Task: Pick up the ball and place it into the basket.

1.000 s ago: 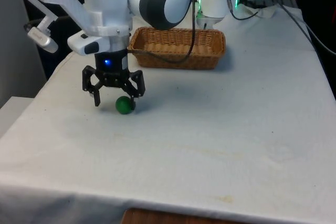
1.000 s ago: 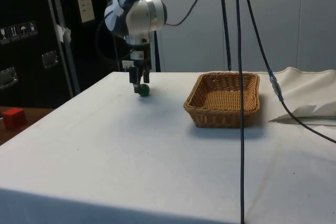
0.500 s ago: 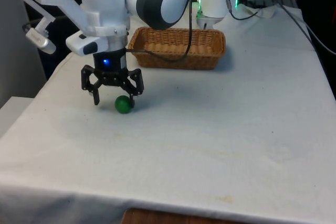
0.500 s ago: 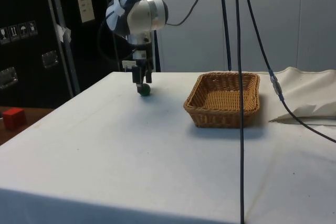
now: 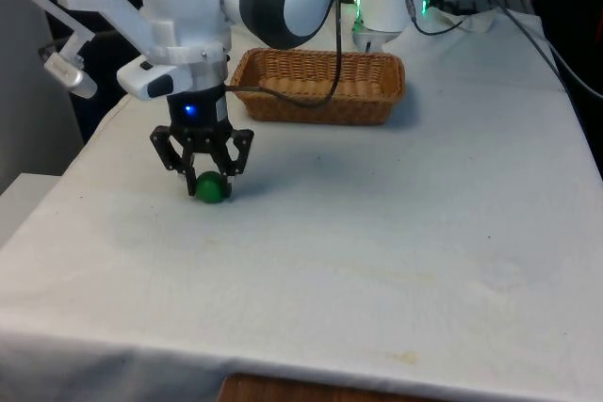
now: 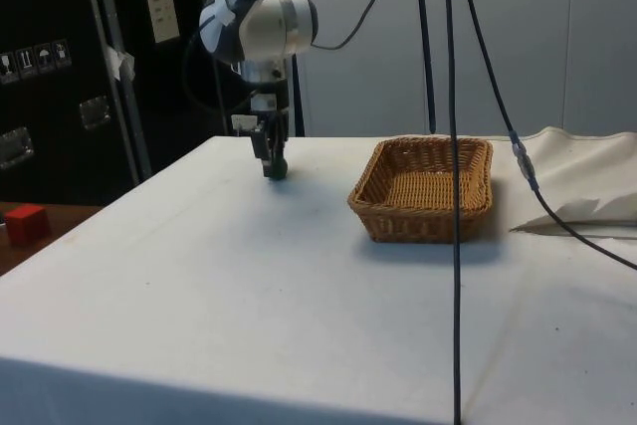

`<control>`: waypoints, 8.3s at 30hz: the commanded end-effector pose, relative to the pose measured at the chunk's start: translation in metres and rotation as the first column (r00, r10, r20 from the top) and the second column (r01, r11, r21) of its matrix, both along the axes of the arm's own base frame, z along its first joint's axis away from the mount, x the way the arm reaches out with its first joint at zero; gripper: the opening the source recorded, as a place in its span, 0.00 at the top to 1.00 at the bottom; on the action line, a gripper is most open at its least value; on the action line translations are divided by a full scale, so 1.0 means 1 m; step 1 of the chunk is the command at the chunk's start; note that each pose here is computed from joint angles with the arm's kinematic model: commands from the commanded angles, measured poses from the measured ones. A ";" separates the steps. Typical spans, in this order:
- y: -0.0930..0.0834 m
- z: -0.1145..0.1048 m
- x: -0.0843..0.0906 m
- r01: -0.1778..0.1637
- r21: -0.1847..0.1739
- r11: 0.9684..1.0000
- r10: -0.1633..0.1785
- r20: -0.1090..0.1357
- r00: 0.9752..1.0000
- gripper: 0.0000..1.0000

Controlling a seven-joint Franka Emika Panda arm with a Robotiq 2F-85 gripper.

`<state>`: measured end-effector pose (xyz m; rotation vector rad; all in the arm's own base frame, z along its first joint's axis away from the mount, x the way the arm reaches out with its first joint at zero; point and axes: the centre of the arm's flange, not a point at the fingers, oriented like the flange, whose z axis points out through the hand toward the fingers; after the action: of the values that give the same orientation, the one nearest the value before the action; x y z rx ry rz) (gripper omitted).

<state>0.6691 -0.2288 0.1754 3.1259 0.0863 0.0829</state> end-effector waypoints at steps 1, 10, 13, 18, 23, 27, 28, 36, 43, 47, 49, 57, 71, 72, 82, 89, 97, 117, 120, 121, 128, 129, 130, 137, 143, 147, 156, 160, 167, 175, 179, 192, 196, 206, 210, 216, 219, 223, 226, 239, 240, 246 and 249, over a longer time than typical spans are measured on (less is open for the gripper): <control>-0.001 -0.002 0.002 -0.003 0.012 1.000 0.003 0.000 1.000 0.95; -0.002 0.006 0.000 -0.001 0.015 1.000 0.001 0.003 1.000 1.00; -0.001 0.013 -0.002 -0.001 0.018 1.000 0.001 0.003 1.000 1.00; -0.002 0.032 -0.012 0.005 0.032 0.999 -0.005 0.000 1.000 1.00; -0.002 0.049 -0.022 0.008 0.045 0.999 -0.008 0.002 1.000 1.00; -0.001 0.063 -0.030 0.012 0.053 0.999 -0.012 0.003 1.000 1.00; 0.000 0.067 -0.032 0.012 0.056 0.998 -0.012 0.003 1.000 1.00; 0.004 0.094 -0.048 0.017 0.072 0.997 -0.018 0.008 1.000 1.00; 0.009 0.116 -0.061 0.026 0.088 0.996 -0.027 0.012 1.000 1.00; 0.011 0.129 -0.070 0.036 0.098 0.994 -0.037 0.012 0.999 1.00; 0.012 0.131 -0.071 0.038 0.101 0.994 -0.039 0.012 0.999 1.00; 0.010 0.137 -0.083 0.051 0.128 0.991 -0.052 0.008 0.999 1.00; 0.005 0.143 -0.106 0.092 0.124 0.988 -0.094 0.008 0.996 1.00; 0.005 0.143 -0.106 0.092 0.124 0.988 -0.094 0.008 0.996 1.00; 0.008 0.155 -0.120 0.090 0.122 0.988 -0.093 0.015 0.996 1.00; 0.015 0.157 -0.127 0.083 0.109 0.991 -0.087 0.027 0.996 1.00; 0.022 0.152 -0.135 0.067 0.092 0.993 -0.073 0.061 0.995 1.00; 0.026 0.153 -0.170 0.040 0.042 0.998 -0.043 0.064 0.997 1.00; 0.029 0.153 -0.175 0.034 0.041 0.999 -0.037 0.059 0.998 1.00; 0.029 0.153 -0.179 0.032 0.040 0.999 -0.034 0.054 0.998 1.00; 0.038 0.151 -0.189 0.022 0.040 0.999 -0.024 0.042 0.999 1.00; 0.038 0.151 -0.189 0.022 0.040 0.999 -0.024 0.042 0.999 1.00; 0.039 0.151 -0.191 0.021 0.041 0.999 -0.023 0.040 0.999 1.00; 0.048 0.147 -0.202 0.011 0.043 0.999 -0.012 0.031 0.999 1.00; 0.057 0.145 -0.205 0.002 0.063 0.998 -0.003 0.021 1.000 1.00; 0.061 0.135 -0.219 0.002 0.048 0.999 -0.003 0.024 1.000 1.00; 0.078 0.116 -0.238 -0.005 0.070 0.998 0.002 0.036 0.999 1.00; 0.087 0.106 -0.249 -0.007 0.079 0.997 0.004 0.043 0.999 1.00; 0.098 0.091 -0.265 -0.004 0.088 0.996 0.000 0.051 0.999 1.00; 0.113 0.069 -0.286 0.014 0.085 0.996 -0.019 0.050 0.999 1.00; 0.120 0.060 -0.292 0.024 0.079 0.997 -0.028 0.045 0.999 1.00; 0.127 0.049 -0.294 0.036 0.060 0.998 -0.038 0.024 0.999 1.00; 0.127 0.048 -0.294 0.036 0.057 0.998 -0.037 0.019 0.999 0.85; 0.127 0.048 -0.293 0.036 0.056 0.998 -0.037 0.017 0.999 0.01; 0.126 0.048 -0.293 0.036 0.056 0.998 -0.037 0.016 0.999 0.00; 0.130 0.051 -0.289 0.048 0.058 0.997 -0.049 0.012 0.999 0.00; 0.133 0.055 -0.287 0.053 0.064 0.997 -0.054 0.014 0.998 0.00; 0.139 0.062 -0.283 0.057 0.073 0.996 -0.059 0.021 0.998 0.00; 0.145 0.066 -0.281 0.057 0.080 0.995 -0.059 0.024 0.998 0.00; 0.164 0.082 -0.274 0.057 0.085 0.995 -0.060 0.038 0.997 0.00; 0.167 0.085 -0.273 0.056 0.085 0.995 -0.060 0.041 0.997 0.00; 0.175 0.093 -0.268 0.051 0.082 0.995 -0.055 0.050 0.997 0.00; 0.181 0.098 -0.264 0.044 0.079 0.996 -0.048 0.055 0.997 0.00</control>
<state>0.4019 -0.0474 0.2733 3.2175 0.0150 0.1922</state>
